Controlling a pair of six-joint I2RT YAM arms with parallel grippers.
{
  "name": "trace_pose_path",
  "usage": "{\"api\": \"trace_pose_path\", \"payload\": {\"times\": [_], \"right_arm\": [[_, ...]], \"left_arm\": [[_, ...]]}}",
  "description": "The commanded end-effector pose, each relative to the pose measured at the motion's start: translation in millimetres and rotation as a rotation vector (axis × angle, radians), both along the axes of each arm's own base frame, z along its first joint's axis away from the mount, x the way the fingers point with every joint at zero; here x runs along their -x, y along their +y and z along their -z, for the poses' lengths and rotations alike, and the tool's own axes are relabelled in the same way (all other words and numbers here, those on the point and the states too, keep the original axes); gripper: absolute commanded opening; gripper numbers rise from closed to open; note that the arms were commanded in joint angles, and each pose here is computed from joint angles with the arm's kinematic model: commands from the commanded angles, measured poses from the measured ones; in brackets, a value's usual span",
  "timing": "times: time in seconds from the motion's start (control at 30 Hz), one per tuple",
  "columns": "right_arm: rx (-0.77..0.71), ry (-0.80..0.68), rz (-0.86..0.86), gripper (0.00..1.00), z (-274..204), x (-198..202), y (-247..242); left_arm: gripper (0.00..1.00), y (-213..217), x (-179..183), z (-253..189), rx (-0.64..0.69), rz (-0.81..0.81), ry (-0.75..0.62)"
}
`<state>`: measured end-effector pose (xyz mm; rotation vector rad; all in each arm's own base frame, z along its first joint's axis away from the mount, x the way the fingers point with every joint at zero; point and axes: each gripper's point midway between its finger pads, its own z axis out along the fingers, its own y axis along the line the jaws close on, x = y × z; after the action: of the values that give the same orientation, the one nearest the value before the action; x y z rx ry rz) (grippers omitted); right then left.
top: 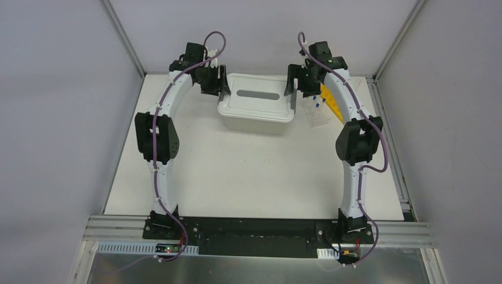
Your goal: Organize the chemistry lab equipment
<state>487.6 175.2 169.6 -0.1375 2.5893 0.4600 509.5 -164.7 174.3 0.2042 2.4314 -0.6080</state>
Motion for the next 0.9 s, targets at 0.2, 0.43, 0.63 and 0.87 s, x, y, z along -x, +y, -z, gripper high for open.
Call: {"api": "trace_pose_path", "payload": {"times": [0.2,0.43,0.63,0.87], "right_arm": [[-0.149,-0.367,-0.078,0.99,-149.2,24.5,0.8],[-0.098,-0.405,-0.070,0.99,-149.9,118.8,-40.7],[-0.065,-0.166,0.037,0.99,-72.1,180.1,-84.3],[0.045,-0.035,0.097,0.99,1.1,232.0,-112.0]], "left_arm": [[0.99,68.8,21.5,-115.5,0.128,-0.122,-0.159],[0.99,128.3,120.9,-122.8,0.022,-0.056,0.040],[0.99,151.9,189.0,-53.3,-0.108,-0.078,0.315],[0.99,157.1,222.7,-6.6,-0.151,-0.130,0.408]]}}
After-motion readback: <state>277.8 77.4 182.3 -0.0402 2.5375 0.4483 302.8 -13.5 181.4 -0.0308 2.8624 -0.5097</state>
